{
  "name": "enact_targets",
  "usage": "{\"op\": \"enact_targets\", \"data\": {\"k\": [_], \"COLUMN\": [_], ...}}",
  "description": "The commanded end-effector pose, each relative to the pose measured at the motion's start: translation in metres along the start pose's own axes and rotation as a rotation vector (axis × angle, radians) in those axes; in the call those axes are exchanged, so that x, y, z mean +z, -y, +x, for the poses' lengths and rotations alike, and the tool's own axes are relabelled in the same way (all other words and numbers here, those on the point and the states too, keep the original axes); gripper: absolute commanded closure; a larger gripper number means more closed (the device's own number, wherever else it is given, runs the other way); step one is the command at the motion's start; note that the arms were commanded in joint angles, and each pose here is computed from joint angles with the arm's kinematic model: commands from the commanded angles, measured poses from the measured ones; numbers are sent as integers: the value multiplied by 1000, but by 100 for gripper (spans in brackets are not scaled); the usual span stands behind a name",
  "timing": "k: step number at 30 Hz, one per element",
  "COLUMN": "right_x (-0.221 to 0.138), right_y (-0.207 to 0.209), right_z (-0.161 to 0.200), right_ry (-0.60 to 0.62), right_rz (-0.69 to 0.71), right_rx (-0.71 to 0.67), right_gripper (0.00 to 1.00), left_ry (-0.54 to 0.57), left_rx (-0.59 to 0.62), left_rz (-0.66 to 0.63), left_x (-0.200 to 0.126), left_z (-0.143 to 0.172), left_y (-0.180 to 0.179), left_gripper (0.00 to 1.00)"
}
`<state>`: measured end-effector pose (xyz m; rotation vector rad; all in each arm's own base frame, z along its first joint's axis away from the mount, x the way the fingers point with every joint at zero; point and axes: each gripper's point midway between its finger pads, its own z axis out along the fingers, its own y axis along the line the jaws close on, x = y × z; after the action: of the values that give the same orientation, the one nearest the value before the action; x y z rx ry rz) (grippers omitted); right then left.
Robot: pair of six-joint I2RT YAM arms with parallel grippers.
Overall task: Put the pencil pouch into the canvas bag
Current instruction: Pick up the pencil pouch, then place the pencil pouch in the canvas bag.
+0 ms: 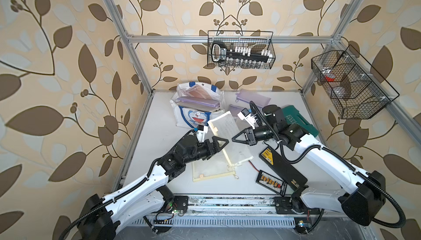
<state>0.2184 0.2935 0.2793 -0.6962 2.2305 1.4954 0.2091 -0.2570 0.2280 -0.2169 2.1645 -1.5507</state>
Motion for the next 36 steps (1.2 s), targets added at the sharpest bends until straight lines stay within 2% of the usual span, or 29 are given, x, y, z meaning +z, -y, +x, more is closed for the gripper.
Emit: {"op": "enact_targets", "data": {"k": [1, 7, 9, 11, 13, 14, 15, 17, 19, 22, 23, 24, 25, 26, 31, 36], "right_x": [-9, -9, -10, -15, -24, -28, -32, -36, -42, -62, -69, -76, -83, -89, -101, -106], "right_y": [-30, -31, -30, -28, -24, -22, -18, -13, -4, 16, 19, 19, 20, 21, 21, 19], "right_z": [1, -2, -5, -11, -20, -25, -30, -37, -45, -58, -63, -67, -72, -75, -81, -77], "right_ry": [-35, -34, -21, 2, 41, 58, 73, 86, 96, 133, 149, 166, 183, 196, 233, 257], "right_rz": [-103, -109, -101, -92, -79, -73, -57, -5, 95, 294, 346, 378, 416, 444, 504, 518], "right_rx": [-14, 5, 13, 16, 27, 32, 41, 38, 30, 25, 18, 8, 0, -3, -9, 8], "right_gripper": [100, 100, 100, 100, 100, 95, 83, 66, 55, 31, 28, 24, 13, 8, 1, 0], "left_ry": [7, 3, 14, 24, 35, 41, 49, 82, 143, 283, 340, 394, 449, 507, 713, 769], "left_rx": [109, 170, 183, 188, 186, 183, 181, 169, 145, 103, 94, 80, 70, 60, -22, -198], "left_rz": [175, 225, 224, 219, 208, 199, 187, 129, 25, -182, -240, -286, -329, -372, -572, -669], "left_x": [-12, -20, -24, -29, -33, -35, -38, -43, -51, -72, -82, -92, -99, -107, -122, -110], "left_z": [-7, -12, -14, -15, -16, -17, -18, -26, -40, -71, -84, -95, -107, -120, -170, -216], "left_y": [62, 93, 98, 101, 101, 101, 102, 101, 96, 92, 95, 99, 104, 108, 116, 100], "left_gripper": [13, 54, 73, 88, 97, 100, 100, 100, 100, 98, 98, 97, 96, 95, 97, 97]}}
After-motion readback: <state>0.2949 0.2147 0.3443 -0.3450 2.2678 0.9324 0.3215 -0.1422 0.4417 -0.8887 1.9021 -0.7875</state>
